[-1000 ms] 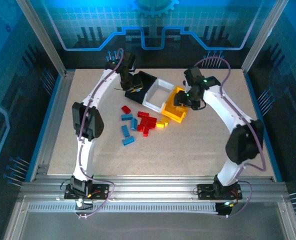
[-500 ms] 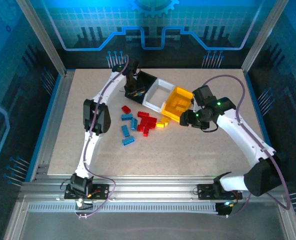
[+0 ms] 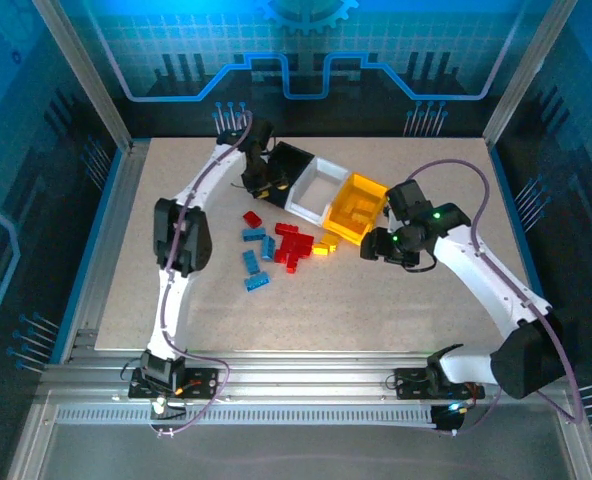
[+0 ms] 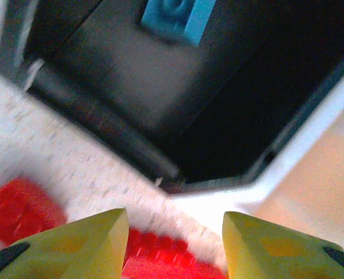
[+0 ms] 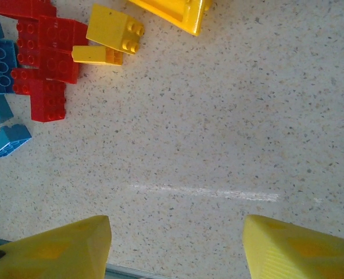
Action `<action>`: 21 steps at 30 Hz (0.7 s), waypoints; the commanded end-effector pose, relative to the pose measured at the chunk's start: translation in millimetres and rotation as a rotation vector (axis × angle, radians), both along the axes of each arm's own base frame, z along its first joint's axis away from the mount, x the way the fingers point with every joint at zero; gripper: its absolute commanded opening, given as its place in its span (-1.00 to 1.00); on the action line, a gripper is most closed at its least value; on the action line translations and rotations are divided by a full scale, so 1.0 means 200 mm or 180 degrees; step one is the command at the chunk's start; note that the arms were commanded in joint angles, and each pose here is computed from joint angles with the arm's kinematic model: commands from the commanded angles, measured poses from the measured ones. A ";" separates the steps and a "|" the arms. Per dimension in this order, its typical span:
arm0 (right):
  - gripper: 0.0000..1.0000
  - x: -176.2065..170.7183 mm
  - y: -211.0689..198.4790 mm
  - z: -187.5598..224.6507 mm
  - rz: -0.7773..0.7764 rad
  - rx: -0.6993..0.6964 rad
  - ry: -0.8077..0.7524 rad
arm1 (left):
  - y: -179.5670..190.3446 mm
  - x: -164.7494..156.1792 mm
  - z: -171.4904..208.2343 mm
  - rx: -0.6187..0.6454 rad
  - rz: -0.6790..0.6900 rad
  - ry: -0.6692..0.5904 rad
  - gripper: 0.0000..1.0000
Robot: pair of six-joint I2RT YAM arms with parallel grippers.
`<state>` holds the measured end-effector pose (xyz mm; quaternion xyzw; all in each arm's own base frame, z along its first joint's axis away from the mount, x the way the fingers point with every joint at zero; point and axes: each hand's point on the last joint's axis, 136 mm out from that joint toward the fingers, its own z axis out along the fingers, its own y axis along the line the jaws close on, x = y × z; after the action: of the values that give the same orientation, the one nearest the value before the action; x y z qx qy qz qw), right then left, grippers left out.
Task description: Sort the legos into containers by color
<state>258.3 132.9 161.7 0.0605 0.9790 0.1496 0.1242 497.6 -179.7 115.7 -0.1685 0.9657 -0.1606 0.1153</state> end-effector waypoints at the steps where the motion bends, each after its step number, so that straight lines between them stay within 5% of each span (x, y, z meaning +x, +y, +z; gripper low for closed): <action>1: 0.25 0.01 0.05 -0.02 0.0134 0.0071 0.0019 | 0.06 -0.16 0.26 0.0114 -0.0069 -0.0281 -0.04; 6: 0.26 -0.02 0.10 -0.09 0.0270 0.0140 0.0110 | 0.19 -0.61 0.20 0.0362 0.0024 0.0099 -0.02; 12: 0.27 -0.07 0.18 -0.18 0.0475 0.0145 0.0202 | 0.12 -1.09 -0.05 0.0429 -0.0175 0.0508 0.11; 21: 0.28 -0.12 0.22 -0.23 0.0520 0.0144 0.0302 | 0.05 -1.18 -0.22 0.0683 -0.0767 0.0524 0.37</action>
<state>240.7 173.2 120.3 -0.0097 0.9820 0.1739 0.0736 243.7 -168.9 68.5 -0.0849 0.9943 -0.0638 0.0039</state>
